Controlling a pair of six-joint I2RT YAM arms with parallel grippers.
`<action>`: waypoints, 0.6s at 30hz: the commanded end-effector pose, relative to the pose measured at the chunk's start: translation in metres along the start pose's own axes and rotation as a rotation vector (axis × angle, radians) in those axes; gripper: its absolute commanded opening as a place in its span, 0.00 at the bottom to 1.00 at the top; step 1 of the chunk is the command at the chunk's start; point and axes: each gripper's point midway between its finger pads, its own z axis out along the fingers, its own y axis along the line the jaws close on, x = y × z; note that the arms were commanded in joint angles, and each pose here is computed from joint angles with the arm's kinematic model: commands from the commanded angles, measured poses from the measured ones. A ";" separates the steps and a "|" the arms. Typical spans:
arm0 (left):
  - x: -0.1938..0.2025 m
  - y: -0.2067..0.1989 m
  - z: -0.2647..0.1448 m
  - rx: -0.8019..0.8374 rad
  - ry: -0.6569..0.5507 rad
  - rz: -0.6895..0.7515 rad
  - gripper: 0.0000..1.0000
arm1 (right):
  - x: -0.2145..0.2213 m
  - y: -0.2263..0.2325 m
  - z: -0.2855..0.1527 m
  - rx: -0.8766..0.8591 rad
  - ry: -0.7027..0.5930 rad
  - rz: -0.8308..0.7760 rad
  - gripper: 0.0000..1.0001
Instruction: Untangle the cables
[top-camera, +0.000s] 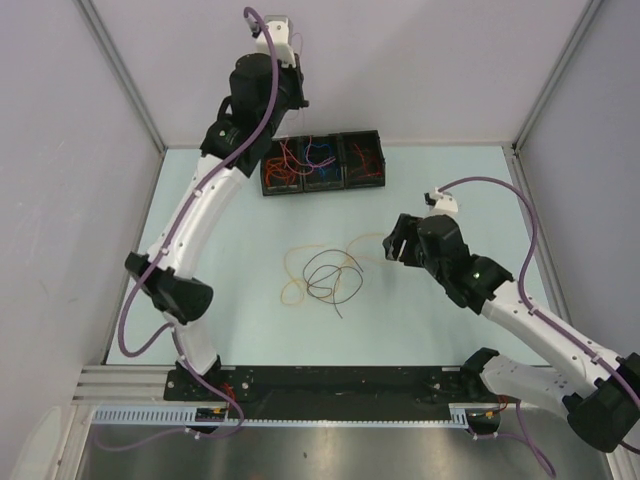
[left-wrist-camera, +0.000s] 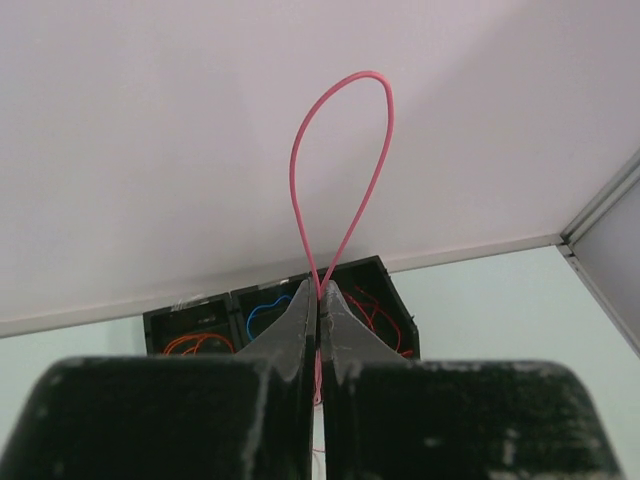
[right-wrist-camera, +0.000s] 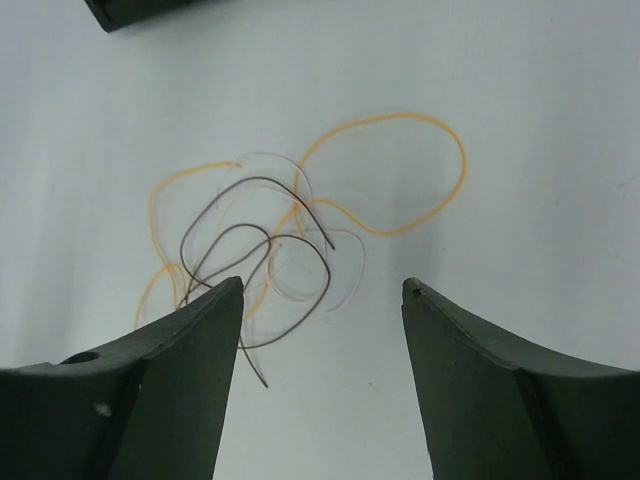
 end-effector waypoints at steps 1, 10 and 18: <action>-0.020 -0.001 0.022 0.049 -0.072 -0.047 0.01 | 0.003 -0.005 -0.001 0.003 -0.029 0.036 0.70; 0.005 0.005 0.079 0.083 -0.102 -0.076 0.00 | 0.035 -0.015 0.006 0.008 0.038 0.018 0.70; 0.015 0.001 0.108 0.129 -0.157 -0.124 0.00 | 0.059 -0.028 0.012 0.032 0.077 0.010 0.70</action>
